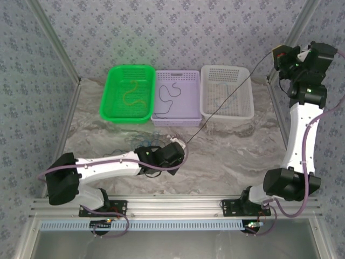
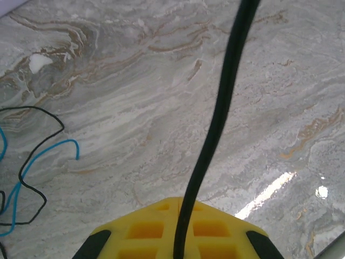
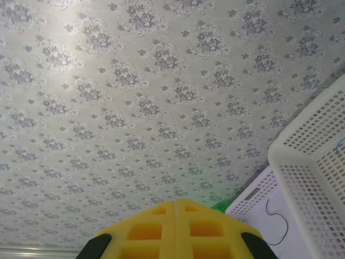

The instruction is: Untangle the cables

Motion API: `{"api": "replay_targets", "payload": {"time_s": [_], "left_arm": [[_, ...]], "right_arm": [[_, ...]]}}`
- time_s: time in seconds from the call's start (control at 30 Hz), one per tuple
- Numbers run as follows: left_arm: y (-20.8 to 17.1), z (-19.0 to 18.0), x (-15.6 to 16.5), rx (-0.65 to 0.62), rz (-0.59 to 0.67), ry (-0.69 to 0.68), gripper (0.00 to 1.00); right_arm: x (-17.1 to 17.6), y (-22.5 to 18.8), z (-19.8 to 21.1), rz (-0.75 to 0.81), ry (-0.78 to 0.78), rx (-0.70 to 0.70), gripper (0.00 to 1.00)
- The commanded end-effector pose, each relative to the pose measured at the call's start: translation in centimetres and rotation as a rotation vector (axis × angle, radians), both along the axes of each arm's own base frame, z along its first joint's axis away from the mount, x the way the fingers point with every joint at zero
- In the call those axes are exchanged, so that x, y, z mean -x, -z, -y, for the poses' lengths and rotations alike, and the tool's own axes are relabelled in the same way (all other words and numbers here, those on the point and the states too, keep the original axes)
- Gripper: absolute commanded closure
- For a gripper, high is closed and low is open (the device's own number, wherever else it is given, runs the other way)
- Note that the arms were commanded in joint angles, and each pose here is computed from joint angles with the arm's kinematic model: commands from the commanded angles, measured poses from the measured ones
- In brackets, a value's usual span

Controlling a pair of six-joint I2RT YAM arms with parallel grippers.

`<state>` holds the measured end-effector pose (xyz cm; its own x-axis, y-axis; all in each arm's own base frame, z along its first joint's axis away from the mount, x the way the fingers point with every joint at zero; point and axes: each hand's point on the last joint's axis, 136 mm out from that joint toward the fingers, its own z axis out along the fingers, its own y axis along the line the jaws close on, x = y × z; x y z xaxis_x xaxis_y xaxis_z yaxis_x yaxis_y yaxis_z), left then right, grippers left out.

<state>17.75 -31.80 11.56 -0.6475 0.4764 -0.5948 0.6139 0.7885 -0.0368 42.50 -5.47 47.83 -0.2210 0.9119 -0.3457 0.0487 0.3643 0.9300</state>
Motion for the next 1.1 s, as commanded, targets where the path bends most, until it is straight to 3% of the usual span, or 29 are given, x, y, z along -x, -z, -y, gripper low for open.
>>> {"api": "replay_targets", "payload": {"time_s": [0.0,0.27,0.43,0.63,0.83,1.07], "left_arm": [[1.7,-1.9,0.3,-0.123,-0.004,0.002,1.0],[1.4,-2.0,0.2,-0.11,0.008,0.008,1.0],[-1.3,-1.0,-0.9,-0.046,0.054,-0.006,1.0],[-5.7,-0.2,-3.1,0.133,0.041,-0.055,1.0],[-9.4,-1.6,-7.3,0.258,0.04,-0.149,1.0],[-10.8,-3.3,-14.4,0.345,0.038,-0.249,1.0]], "right_arm": [[0.6,-4.2,2.1,0.132,0.058,-0.033,1.0],[1.4,-5.5,1.9,0.142,0.045,0.029,1.0],[1.4,-4.4,-4.0,0.13,-0.069,0.173,1.0],[-0.5,-1.6,-13.3,0.128,-0.26,0.283,1.0],[-4.5,2.4,-19.4,0.133,-0.383,0.277,1.0],[-9.7,8.1,-24.3,0.079,-0.469,0.306,1.0]]}}
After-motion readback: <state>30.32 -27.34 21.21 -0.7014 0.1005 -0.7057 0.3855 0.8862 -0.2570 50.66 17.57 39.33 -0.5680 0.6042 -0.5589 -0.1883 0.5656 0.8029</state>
